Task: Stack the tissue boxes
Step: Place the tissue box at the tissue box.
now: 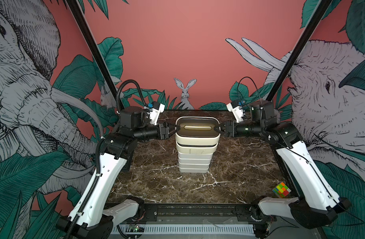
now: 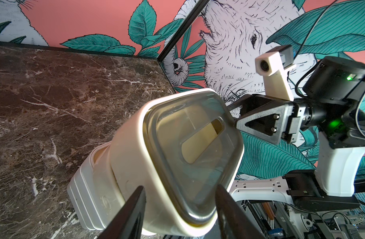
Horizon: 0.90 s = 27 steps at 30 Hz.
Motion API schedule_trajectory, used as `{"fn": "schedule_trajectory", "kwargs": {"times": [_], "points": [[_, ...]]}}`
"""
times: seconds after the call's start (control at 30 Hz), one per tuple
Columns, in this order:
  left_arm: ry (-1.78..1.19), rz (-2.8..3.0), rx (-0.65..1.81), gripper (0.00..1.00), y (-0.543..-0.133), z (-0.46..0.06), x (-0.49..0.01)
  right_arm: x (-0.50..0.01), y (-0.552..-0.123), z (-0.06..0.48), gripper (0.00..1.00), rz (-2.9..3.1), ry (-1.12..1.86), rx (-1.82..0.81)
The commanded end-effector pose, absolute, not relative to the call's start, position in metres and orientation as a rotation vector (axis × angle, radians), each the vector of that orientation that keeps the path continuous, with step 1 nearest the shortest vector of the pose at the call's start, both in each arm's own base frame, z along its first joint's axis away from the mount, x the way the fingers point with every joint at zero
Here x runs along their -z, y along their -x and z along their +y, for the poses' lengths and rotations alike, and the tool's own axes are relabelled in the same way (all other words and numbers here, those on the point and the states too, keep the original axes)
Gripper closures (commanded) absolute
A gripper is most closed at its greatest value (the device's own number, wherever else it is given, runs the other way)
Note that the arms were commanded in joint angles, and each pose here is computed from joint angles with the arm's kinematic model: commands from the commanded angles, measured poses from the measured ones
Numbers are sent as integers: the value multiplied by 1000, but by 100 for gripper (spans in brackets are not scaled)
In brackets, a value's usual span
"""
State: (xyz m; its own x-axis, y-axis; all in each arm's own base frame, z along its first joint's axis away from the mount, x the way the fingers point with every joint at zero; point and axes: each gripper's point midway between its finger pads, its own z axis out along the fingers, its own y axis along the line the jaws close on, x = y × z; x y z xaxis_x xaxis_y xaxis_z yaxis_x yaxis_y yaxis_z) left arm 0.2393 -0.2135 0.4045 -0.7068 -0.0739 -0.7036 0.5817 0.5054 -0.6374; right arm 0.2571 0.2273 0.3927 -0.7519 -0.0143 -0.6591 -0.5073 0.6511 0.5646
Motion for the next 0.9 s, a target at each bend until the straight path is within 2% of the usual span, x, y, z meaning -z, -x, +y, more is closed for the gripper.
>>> {"fn": "schedule_trajectory", "kwargs": {"times": [0.0,0.23,0.43,0.6,0.73,0.87], "points": [[-433,2030,1227,44,-232,-213,-414,-404,-257,232,50,2189,431,-1048],[-431,2034,1211,44,-233,-211,-414,-403,-259,229,49,2195,427,-1021],[-414,2032,1107,45,-237,-201,-420,-412,-262,214,40,2172,411,-906],[-408,2031,1080,44,-238,-199,-421,-416,-263,210,37,2161,415,-878],[-366,2025,921,40,-245,-180,-423,-425,-268,196,31,2133,391,-811],[-288,2028,722,29,-264,-158,-428,-436,-276,183,23,2107,368,-767]]}}
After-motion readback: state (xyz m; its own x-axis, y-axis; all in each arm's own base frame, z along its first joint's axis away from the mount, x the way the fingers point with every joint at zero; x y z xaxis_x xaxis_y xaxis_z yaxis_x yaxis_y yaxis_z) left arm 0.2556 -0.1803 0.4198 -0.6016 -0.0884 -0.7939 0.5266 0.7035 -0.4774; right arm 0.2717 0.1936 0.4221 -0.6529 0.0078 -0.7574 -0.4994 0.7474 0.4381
